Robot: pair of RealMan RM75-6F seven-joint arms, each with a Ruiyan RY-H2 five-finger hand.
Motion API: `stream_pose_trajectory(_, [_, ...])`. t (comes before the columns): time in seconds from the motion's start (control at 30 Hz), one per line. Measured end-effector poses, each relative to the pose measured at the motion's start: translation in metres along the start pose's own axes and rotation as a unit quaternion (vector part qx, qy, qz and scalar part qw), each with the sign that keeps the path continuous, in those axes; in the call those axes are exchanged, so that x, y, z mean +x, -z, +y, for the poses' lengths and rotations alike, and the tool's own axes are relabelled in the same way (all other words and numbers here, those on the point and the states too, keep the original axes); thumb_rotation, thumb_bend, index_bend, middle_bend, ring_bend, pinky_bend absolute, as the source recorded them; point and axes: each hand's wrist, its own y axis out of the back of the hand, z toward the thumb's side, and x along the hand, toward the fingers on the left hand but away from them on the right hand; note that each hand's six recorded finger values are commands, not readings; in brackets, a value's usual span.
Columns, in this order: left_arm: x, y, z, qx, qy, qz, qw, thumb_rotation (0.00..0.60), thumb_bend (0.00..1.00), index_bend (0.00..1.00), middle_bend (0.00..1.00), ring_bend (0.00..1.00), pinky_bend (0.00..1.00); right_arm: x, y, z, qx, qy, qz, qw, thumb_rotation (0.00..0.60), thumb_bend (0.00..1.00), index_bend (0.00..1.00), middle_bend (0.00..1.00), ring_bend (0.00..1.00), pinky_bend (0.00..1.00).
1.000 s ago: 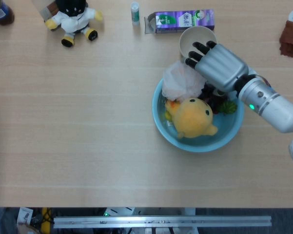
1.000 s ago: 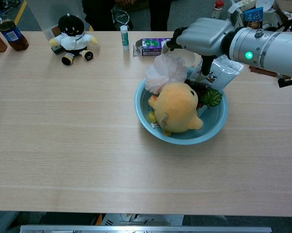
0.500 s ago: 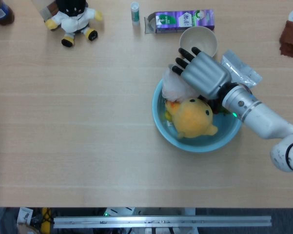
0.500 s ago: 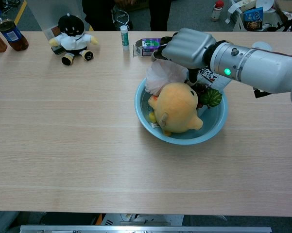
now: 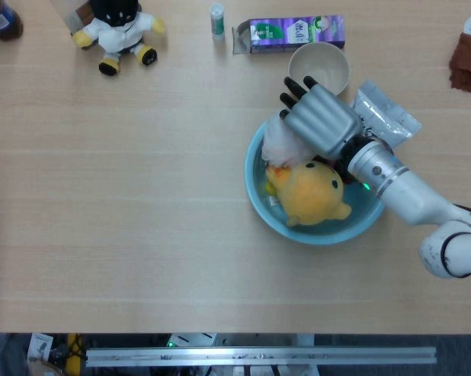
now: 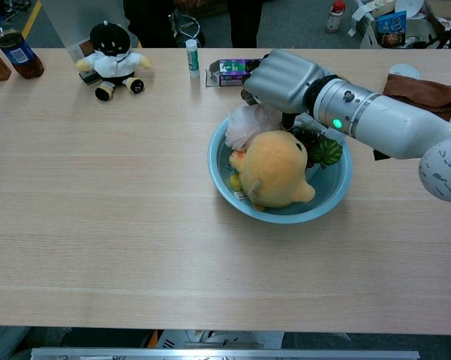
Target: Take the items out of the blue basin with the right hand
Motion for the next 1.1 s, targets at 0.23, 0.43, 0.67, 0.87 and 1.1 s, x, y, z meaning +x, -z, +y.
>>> stream_pose_trajectory(0.23, [0.001,0.001,0.000,0.001,0.000,0.001,1.0000,0.600,0.36,0.31,0.25,0.26,0.25,0.002,0.005,0.003,-0.037,0.026,-0.008,0.9989,0.600,0.25,0.67,0.41,0.22,0.37])
stream_pose_trajectory(0.43, [0.002,0.001,0.000,0.001,0.000,0.001,1.0000,0.600,0.36,0.32,0.25,0.26,0.25,0.011,0.019,0.014,-0.062,0.049,-0.021,0.9967,0.600,0.25,0.68,0.42,0.23,0.37])
stream_pose_trajectory(0.67, [0.004,-0.002,0.001,0.001,-0.002,-0.004,1.0000,0.600,0.36,0.32,0.25,0.26,0.25,0.019,0.050,0.037,-0.082,0.088,-0.060,0.9909,0.600,0.25,0.68,0.42,0.23,0.37])
stream_pose_trajectory(0.87, [0.004,-0.004,0.002,0.001,-0.002,-0.007,1.0000,0.600,0.36,0.32,0.25,0.26,0.25,0.017,0.084,0.053,-0.095,0.105,-0.110,0.9839,0.600,0.25,0.68,0.42,0.23,0.37])
stream_pose_trajectory(1.1, [0.003,-0.007,0.002,-0.001,-0.001,-0.010,0.9999,0.600,0.36,0.32,0.25,0.26,0.25,-0.001,0.116,0.049,-0.077,0.073,-0.163,0.9810,0.600,0.25,0.68,0.42,0.23,0.39])
